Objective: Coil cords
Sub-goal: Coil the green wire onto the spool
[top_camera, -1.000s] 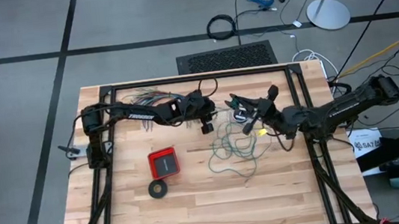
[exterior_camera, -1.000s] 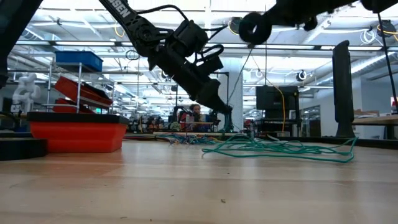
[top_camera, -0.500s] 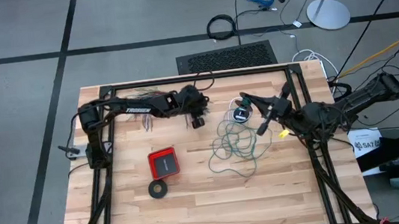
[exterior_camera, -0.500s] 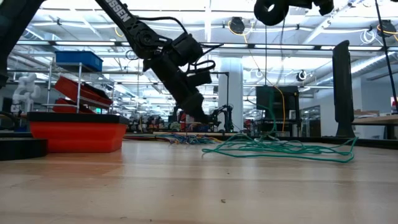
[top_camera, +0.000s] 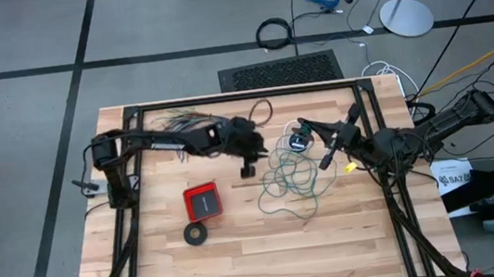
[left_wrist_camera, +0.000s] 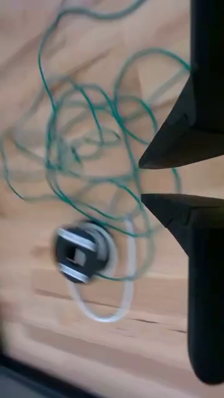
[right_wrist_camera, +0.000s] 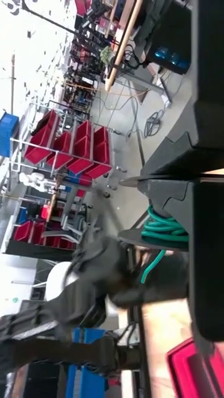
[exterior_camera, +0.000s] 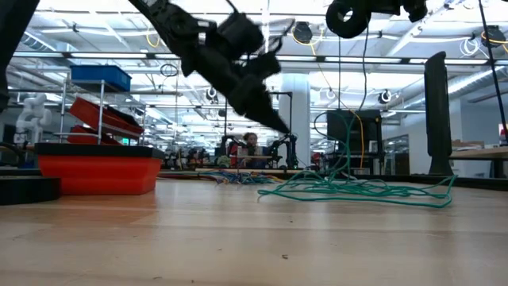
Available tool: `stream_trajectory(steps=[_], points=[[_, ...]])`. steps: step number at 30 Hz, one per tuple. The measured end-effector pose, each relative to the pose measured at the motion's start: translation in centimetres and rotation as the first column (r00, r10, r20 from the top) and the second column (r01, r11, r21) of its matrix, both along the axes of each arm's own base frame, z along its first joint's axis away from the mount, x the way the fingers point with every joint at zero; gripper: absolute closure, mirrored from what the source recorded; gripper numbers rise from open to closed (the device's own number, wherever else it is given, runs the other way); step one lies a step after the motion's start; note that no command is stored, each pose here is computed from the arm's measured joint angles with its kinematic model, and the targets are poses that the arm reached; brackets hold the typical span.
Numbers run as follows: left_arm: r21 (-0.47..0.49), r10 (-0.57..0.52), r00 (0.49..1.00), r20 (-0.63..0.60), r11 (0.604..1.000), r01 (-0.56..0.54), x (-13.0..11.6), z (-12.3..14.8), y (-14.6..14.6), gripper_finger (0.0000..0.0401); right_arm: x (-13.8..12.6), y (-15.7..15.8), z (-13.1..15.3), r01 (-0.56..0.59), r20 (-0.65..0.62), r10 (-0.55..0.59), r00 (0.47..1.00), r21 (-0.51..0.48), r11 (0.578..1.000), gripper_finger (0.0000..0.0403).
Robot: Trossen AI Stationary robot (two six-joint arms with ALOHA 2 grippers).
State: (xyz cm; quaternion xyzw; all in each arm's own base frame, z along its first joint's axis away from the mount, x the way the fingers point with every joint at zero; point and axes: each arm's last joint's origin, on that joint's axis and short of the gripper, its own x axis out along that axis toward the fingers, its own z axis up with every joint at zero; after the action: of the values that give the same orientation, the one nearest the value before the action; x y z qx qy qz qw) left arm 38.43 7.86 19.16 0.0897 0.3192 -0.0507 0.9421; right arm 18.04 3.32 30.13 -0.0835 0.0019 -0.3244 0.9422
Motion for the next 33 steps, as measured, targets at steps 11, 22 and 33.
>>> stream_trajectory(steps=[11, 22, 33], points=[[0.218, 0.034, 0.988, 0.149, 0.974, -0.067, 1.6, 1.4, -4.5, 0.0224, 0.0, 0.0, -0.1, -0.007, -0.001, 0.007, 1.0, 0.006, 1.0, 0.0403], [0.073, -0.025, 0.986, 0.163, 0.997, 0.013, 2.1, 0.5, -4.2, 0.0209, 0.0, 0.0, 0.0, -0.007, 0.009, 0.007, 1.0, 0.009, 1.0, 0.0403], [0.073, 0.068, 0.986, 0.152, 0.994, -0.08, 3.2, -0.3, -3.7, 0.0235, 0.1, -0.2, 0.1, 0.006, 0.016, -0.006, 1.0, 0.007, 1.0, 0.0403]])
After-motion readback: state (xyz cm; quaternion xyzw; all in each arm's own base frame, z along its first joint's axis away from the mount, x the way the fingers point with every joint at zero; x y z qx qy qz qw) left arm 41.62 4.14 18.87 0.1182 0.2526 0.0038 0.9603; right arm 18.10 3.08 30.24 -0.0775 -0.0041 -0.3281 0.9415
